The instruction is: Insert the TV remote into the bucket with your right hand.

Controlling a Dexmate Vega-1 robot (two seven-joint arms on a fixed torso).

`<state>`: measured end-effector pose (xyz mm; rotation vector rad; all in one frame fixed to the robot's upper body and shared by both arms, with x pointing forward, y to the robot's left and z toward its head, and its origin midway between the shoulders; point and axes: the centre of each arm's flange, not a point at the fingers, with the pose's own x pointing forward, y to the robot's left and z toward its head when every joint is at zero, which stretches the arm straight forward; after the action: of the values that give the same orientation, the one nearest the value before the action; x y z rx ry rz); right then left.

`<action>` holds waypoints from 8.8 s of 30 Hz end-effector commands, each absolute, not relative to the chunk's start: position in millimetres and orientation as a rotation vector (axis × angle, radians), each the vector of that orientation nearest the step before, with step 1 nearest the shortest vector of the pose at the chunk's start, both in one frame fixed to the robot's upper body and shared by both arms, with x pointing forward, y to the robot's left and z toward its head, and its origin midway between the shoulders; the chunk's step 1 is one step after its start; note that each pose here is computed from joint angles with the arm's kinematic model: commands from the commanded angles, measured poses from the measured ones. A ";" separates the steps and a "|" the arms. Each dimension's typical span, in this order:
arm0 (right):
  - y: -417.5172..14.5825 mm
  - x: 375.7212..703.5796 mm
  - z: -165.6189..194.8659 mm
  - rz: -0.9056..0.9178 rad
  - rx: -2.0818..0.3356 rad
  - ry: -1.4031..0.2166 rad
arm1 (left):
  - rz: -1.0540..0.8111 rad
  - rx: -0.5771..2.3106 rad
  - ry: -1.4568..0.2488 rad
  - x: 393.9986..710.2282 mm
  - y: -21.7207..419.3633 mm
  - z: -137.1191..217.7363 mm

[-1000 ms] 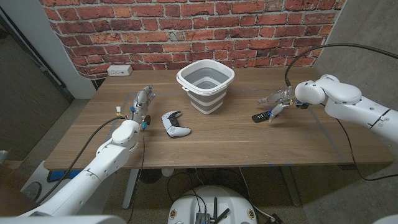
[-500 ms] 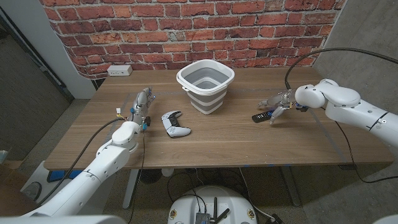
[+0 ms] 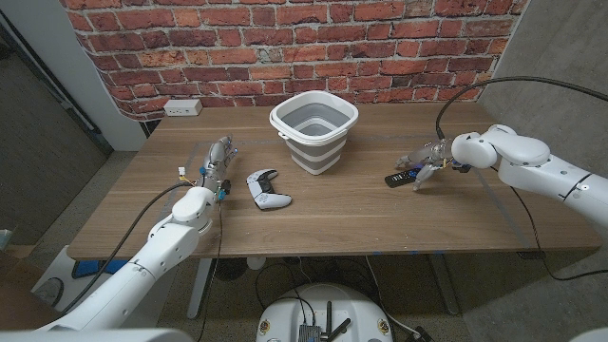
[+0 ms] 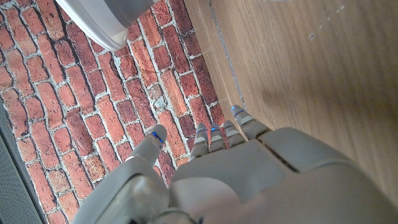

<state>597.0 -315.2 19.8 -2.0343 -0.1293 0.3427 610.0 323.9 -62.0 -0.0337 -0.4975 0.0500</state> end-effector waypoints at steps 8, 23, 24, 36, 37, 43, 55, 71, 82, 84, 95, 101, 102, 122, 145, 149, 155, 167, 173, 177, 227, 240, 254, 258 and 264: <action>-318.9 597.0 13.5 0.288 -2.022 -0.252 | 0.050 -0.043 -0.486 614.1 323.1 -65.1; -320.6 599.3 6.1 0.230 -2.013 -0.322 | 0.058 -0.080 -0.488 614.9 326.3 -69.6; -321.0 599.4 5.0 0.229 -2.016 -0.323 | 0.060 -0.077 -0.487 614.8 326.7 -69.8; -322.1 601.0 0.0 0.180 -2.013 -0.366 | 0.061 -0.075 -0.484 614.6 328.2 -69.0; -322.2 601.1 -0.1 0.179 -2.012 -0.365 | 0.061 -0.077 -0.485 614.7 328.2 -69.1; -323.2 602.1 -1.9 0.165 -2.017 -0.368 | 0.062 -0.078 -0.483 614.7 328.8 -69.6; -324.9 599.0 -2.7 0.143 -2.016 -0.359 | 0.057 -0.078 -0.477 616.4 328.0 -70.7; -324.8 591.9 11.3 0.136 -2.016 -0.366 | 0.058 -0.086 -0.474 614.3 327.1 -75.5; -326.5 583.9 25.3 0.132 -2.012 -0.365 | 0.055 -0.090 -0.468 616.5 325.5 -78.7; -326.8 581.3 27.3 0.129 -2.017 -0.364 | 0.053 -0.091 -0.468 617.0 325.1 -79.2; -327.8 567.6 40.4 0.101 -2.001 -0.370 | 0.043 -0.080 -0.481 618.8 323.7 -73.2; -327.4 558.4 47.3 0.091 -2.006 -0.369 | 0.042 -0.074 -0.487 619.6 324.6 -68.9; -327.6 556.5 48.8 0.086 -2.002 -0.371 | 0.042 -0.072 -0.486 619.6 324.6 -68.1; -318.6 529.9 83.3 0.058 -2.006 -0.380 | 0.023 -0.063 -0.513 622.5 320.6 -55.7; -303.2 506.8 131.1 0.040 -1.932 -0.390 | -0.006 -0.054 -0.536 626.8 315.7 -48.5; -298.3 504.3 138.1 0.043 -1.935 -0.398 | -0.008 -0.049 -0.535 627.0 315.4 -48.5; -292.1 501.7 147.5 0.058 -1.929 -0.405 | -0.007 -0.050 -0.532 626.5 315.4 -49.5; -276.2 492.1 170.5 0.067 -1.877 -0.423 | -0.015 -0.046 -0.537 628.1 312.5 -50.5; -266.9 487.7 179.4 0.062 -1.862 -0.438 | -0.017 -0.045 -0.541 627.6 311.5 -51.2; -259.7 486.2 187.9 0.065 -1.860 -0.452 | -0.021 -0.046 -0.540 628.1 311.4 -51.3; -158.2 500.9 286.5 0.194 -1.897 -0.651 | -0.046 -0.033 -0.551 626.7 309.8 -50.7; -121.4 524.7 287.8 0.247 -1.915 -0.679 | -0.053 -0.033 -0.553 628.4 311.7 -49.3; -85.1 548.1 270.7 0.285 -1.933 -0.671 | -0.053 -0.010 -0.552 626.5 312.9 -47.7; -77.6 555.6 263.6 0.296 -1.934 -0.663 | -0.050 -0.022 -0.550 627.5 313.2 -50.5; -67.9 569.1 250.8 0.325 -1.941 -0.637 | -0.050 -0.021 -0.549 627.0 313.1 -52.4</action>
<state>548.3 -89.7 269.8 -1.9309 -0.6626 0.2850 627.2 312.6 -48.0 -0.0148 -0.5512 -0.0511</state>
